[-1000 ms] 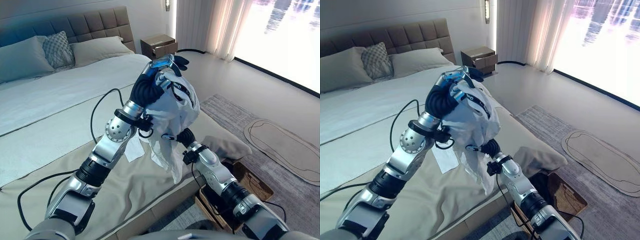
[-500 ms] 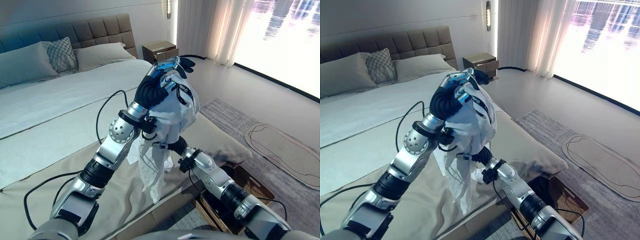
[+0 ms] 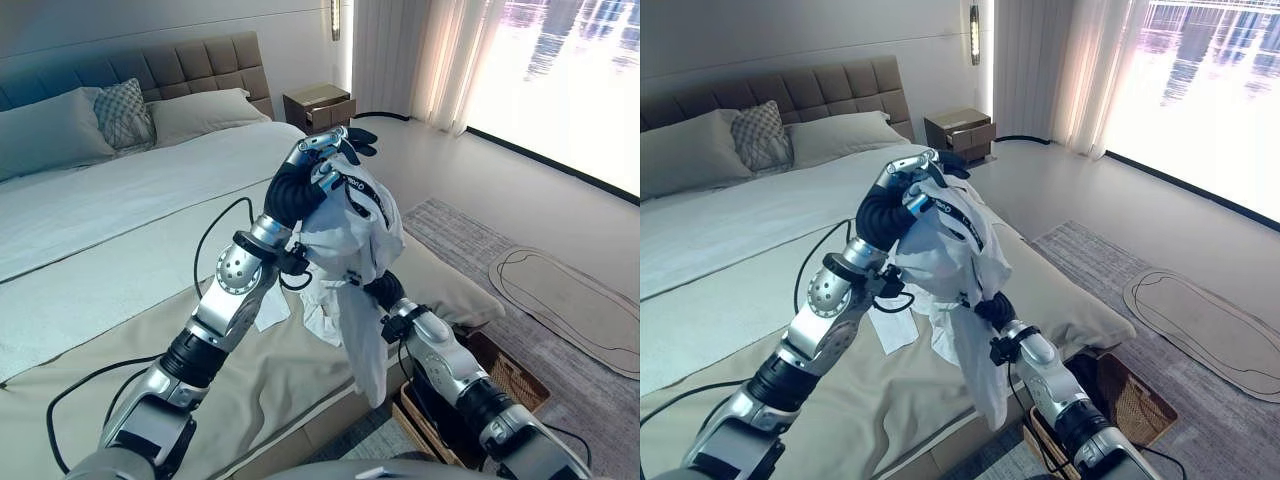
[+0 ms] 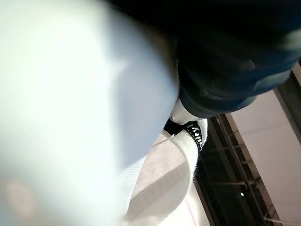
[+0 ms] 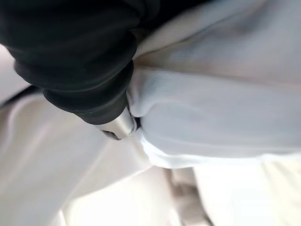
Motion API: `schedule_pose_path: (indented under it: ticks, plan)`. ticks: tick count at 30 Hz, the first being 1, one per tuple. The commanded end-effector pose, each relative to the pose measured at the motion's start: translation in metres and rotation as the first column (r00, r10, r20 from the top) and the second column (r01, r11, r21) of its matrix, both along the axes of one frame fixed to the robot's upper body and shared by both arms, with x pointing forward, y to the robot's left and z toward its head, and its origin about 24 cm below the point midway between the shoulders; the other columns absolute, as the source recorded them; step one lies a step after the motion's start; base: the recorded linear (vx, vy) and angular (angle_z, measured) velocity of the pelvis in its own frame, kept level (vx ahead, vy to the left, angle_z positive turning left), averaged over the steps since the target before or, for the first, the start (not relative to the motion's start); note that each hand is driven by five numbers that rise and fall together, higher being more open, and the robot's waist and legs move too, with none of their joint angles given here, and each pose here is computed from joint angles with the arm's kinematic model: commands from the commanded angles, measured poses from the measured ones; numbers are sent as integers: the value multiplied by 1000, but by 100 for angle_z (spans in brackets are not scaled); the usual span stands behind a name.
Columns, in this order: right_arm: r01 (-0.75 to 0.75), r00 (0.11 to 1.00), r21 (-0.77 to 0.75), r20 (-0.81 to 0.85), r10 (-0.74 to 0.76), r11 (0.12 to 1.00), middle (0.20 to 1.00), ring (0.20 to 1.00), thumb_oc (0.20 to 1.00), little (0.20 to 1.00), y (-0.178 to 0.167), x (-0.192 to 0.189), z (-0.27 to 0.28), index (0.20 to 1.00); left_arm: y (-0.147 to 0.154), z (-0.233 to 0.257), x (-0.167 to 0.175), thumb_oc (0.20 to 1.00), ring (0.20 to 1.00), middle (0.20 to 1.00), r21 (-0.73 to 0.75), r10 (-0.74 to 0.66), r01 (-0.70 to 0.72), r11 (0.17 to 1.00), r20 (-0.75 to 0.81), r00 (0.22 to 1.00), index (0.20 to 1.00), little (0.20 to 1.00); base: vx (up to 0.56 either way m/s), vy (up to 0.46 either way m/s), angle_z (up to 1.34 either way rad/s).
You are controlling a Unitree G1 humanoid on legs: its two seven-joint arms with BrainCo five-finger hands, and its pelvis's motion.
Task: Pick up clothes into the bucket
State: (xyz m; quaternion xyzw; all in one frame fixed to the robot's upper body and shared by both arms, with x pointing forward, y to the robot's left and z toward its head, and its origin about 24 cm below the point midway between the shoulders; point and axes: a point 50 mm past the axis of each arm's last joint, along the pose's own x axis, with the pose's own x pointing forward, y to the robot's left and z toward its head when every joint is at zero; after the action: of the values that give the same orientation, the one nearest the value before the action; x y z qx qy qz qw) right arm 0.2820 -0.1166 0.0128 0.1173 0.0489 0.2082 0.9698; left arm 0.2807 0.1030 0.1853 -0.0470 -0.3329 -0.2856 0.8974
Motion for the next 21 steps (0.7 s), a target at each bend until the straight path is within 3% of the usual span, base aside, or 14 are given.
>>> schedule_pose_path:
  ticks: [1, 4, 5, 12, 16, 17, 21]
  plan:
    - [88, 984, 147, 143, -109, 985, 200, 200, 200, 200, -7, 12, 33, 200, 26, 19, 7, 200, 200, 200, -89, 111, -105, 990, 64, 992, 200, 200, 0, 0, 0]
    - [182, 969, 164, 141, -205, 970, 200, 200, 200, 200, -27, 10, 32, 200, 45, 2, 9, 200, 200, 200, -68, 231, -229, 971, 16, 973, 200, 200, 0, 0, 0]
    - [214, 961, 162, 142, -238, 963, 200, 200, 200, 200, -34, 9, 32, 200, 52, -3, 10, 1000, 1000, 1000, -57, 274, -274, 960, 0, 962, 1000, 1000, 0, 0, 0]
    - [484, 847, 168, 155, -508, 859, 200, 200, 200, 200, -93, -3, 33, 200, 93, -68, 2, 1000, 1000, 1000, 28, 490, -496, 868, -217, 844, 1000, 1000, 0, 0, 0]
    - [614, 754, 158, 175, -633, 774, 200, 200, 200, 200, -121, -6, 38, 200, 107, -103, -10, 1000, 1000, 1000, 98, 540, -541, 835, -332, 773, 1000, 1000, 0, 0, 0]
    - [678, 694, 166, 178, -698, 716, 200, 200, 200, 200, -136, -8, 41, 200, 116, -125, -22, 1000, 1000, 1000, 135, 558, -556, 820, -405, 724, 1000, 1000, 0, 0, 0]
    - [747, 615, 185, 172, -770, 638, 200, 200, 200, 200, -155, -10, 43, 200, 127, -154, -37, 1000, 1000, 1000, 218, 588, -560, 799, -477, 653, 1000, 1000, -6, -1, -2]
